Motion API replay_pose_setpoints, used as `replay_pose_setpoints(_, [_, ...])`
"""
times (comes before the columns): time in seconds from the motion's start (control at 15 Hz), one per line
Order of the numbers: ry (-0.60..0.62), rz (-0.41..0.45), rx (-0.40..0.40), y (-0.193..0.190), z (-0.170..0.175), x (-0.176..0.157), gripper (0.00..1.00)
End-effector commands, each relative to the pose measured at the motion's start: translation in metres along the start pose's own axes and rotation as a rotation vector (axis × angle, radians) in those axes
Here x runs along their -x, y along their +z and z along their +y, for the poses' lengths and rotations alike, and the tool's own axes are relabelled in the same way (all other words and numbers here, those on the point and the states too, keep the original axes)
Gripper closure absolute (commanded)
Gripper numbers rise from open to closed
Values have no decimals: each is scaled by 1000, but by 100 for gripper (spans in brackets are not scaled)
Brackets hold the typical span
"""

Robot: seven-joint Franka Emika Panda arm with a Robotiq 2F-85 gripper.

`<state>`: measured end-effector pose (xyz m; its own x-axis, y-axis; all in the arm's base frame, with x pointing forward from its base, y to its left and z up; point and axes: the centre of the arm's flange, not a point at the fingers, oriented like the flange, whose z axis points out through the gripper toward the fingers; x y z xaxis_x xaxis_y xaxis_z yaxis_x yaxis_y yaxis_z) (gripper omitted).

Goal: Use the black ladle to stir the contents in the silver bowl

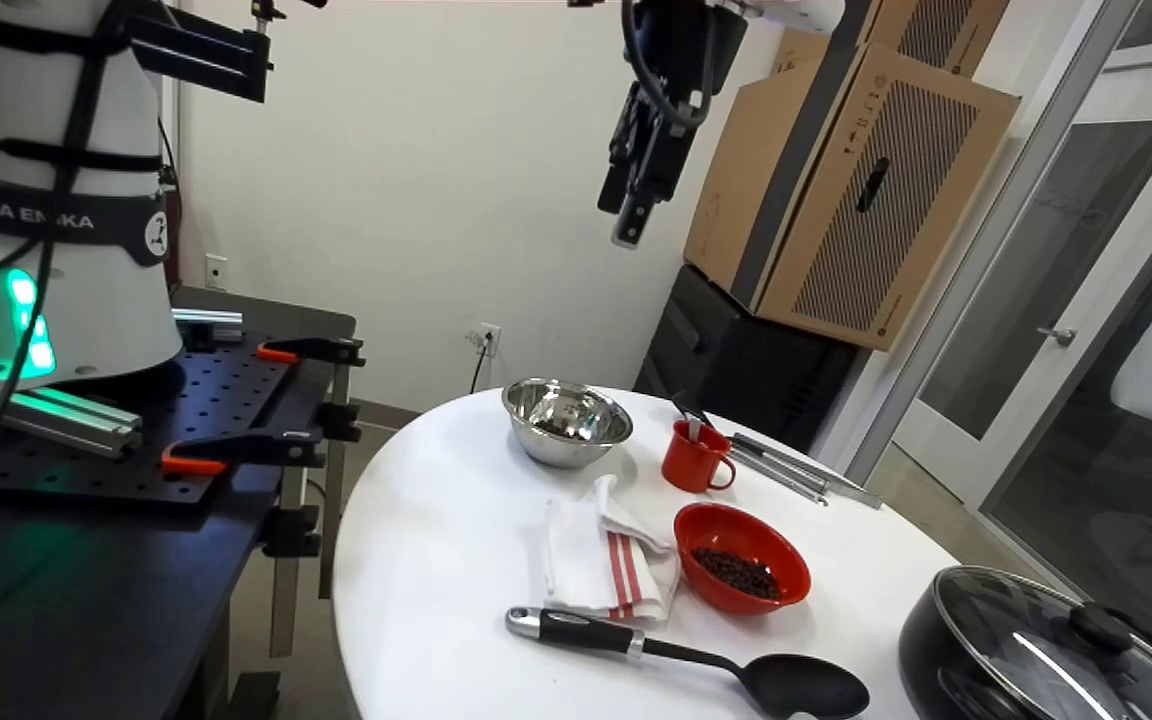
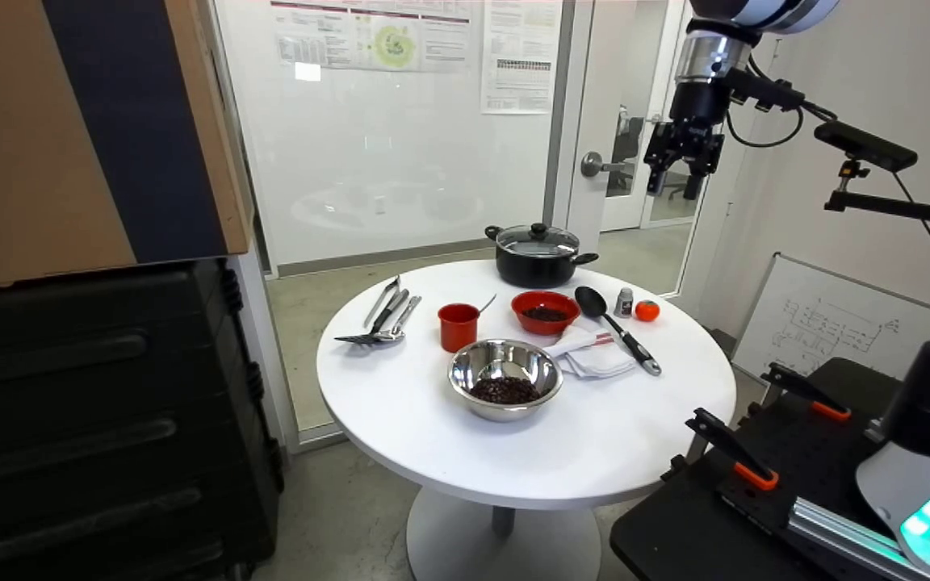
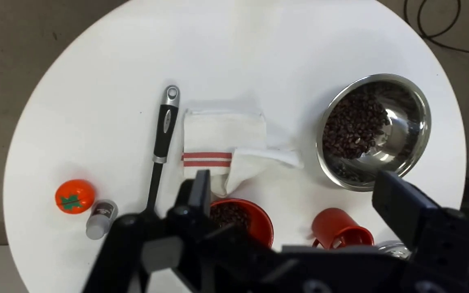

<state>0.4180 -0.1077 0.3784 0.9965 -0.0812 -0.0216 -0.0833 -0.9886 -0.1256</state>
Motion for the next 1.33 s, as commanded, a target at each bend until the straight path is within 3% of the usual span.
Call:
replay_pose_setpoints(0.0, [-3, 0, 6, 0, 0, -3, 0])
replay_pose_setpoints(0.33, [26, 7, 17, 12, 2, -11, 0])
replay_pose_setpoints(0.87, [226, -41, 40, 92, 93, -24, 0])
replay_pose_setpoints(1.27, [217, -131, 107, 159, 132, -32, 0])
